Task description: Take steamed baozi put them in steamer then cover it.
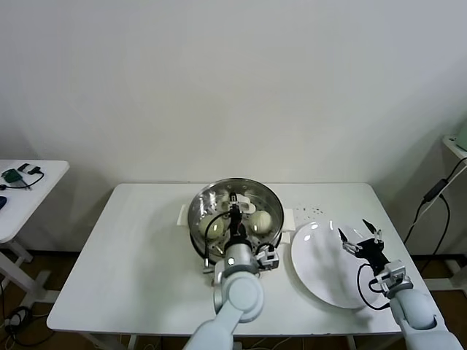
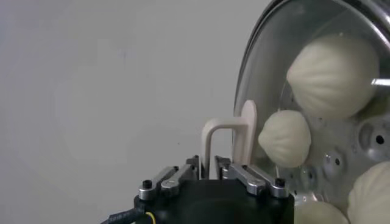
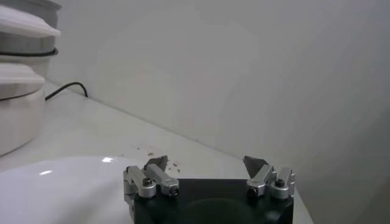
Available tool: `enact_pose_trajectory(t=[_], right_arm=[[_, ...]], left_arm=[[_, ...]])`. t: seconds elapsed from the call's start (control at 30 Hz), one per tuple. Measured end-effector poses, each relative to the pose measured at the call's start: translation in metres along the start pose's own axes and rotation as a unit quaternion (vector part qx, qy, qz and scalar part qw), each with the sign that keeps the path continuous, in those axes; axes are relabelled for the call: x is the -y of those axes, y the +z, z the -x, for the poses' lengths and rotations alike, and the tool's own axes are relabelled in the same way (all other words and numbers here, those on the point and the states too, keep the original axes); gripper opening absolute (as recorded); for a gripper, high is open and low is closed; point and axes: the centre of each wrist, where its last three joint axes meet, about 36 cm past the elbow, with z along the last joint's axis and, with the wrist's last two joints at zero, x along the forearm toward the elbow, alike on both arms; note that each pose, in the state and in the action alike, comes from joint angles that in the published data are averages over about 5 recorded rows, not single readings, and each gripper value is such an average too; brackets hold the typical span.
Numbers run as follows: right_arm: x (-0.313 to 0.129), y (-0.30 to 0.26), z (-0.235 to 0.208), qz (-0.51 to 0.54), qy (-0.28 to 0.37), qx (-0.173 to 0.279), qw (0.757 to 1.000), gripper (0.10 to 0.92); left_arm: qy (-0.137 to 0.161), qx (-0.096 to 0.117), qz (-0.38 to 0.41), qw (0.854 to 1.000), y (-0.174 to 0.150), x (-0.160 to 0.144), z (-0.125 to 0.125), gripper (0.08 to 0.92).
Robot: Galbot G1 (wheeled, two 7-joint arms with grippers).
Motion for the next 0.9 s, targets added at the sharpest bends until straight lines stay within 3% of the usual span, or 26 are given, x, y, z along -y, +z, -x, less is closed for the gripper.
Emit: enact_pose_trajectory(t=[0.57,0.67,0.9], right_arm=[[0.002,-0.014,0.003,0.004,0.010,-0.024,1.000,0.823],[0.003,-0.017,0.003,0.007,0.013,-0.025,1.000,0.823],[0.002,-0.022,0.001,0.010,0.016,-0.024,1.000,0.823]], left_arm=[[0.009,0.020,-0.045,0.999,0.044,-0.030,-0.040,0.774],[0.015,0.025,-0.057,0.998,0.056,-0.034,-0.049,0.815],[0.014,0.024,-0.094,0.995,0.089,-0.044,-0.064,0.822]])
